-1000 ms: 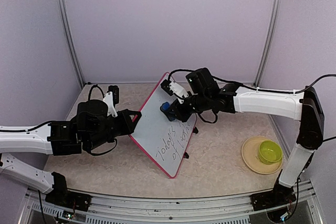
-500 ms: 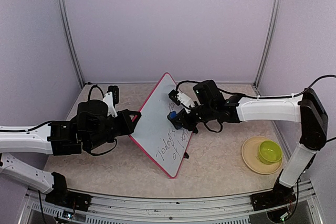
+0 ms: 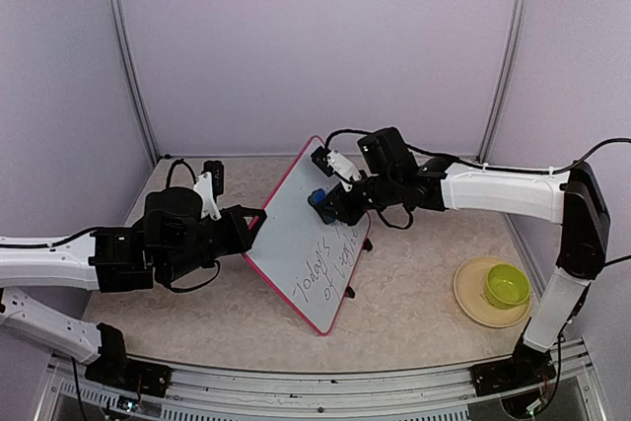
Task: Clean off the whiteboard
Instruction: Erase the whiteboard at the center of the board.
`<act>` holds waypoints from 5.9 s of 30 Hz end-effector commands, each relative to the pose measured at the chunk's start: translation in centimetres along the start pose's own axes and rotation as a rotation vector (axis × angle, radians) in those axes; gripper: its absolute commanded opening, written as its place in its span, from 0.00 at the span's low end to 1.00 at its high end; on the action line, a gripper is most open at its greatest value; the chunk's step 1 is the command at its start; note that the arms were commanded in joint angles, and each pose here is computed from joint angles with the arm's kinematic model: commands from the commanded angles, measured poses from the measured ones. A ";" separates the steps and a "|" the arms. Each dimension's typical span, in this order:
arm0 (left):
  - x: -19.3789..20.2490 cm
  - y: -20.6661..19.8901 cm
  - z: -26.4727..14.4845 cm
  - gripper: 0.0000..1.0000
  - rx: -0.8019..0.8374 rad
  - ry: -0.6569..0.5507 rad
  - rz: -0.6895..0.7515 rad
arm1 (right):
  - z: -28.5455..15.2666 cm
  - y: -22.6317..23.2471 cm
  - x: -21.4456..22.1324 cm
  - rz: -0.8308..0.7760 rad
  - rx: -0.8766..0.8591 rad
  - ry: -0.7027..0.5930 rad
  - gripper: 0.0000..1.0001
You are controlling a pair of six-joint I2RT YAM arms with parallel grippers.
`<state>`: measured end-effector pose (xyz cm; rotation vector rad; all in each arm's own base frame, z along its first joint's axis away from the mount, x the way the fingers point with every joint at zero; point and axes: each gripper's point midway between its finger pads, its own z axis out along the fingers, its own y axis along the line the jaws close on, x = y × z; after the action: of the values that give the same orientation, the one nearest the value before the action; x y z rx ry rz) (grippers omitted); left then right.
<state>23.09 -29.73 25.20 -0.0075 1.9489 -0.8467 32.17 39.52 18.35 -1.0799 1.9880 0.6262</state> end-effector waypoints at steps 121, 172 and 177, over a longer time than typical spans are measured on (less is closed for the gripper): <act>2.4 -2.3 -0.5 0.00 0.118 0.104 0.013 | -0.1 -4.3 -1.1 0.082 0.057 -0.030 0.00; -2.7 -4.0 0.2 0.31 0.109 0.047 0.039 | 0.2 -5.0 2.7 0.116 0.074 0.029 0.00; -4.2 -4.6 0.5 0.47 0.095 0.039 0.050 | -0.2 -4.7 2.7 0.120 0.066 0.023 0.00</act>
<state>23.64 -31.48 27.82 0.0975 1.9864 -0.8808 35.70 35.79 14.87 -0.9457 2.1158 0.5844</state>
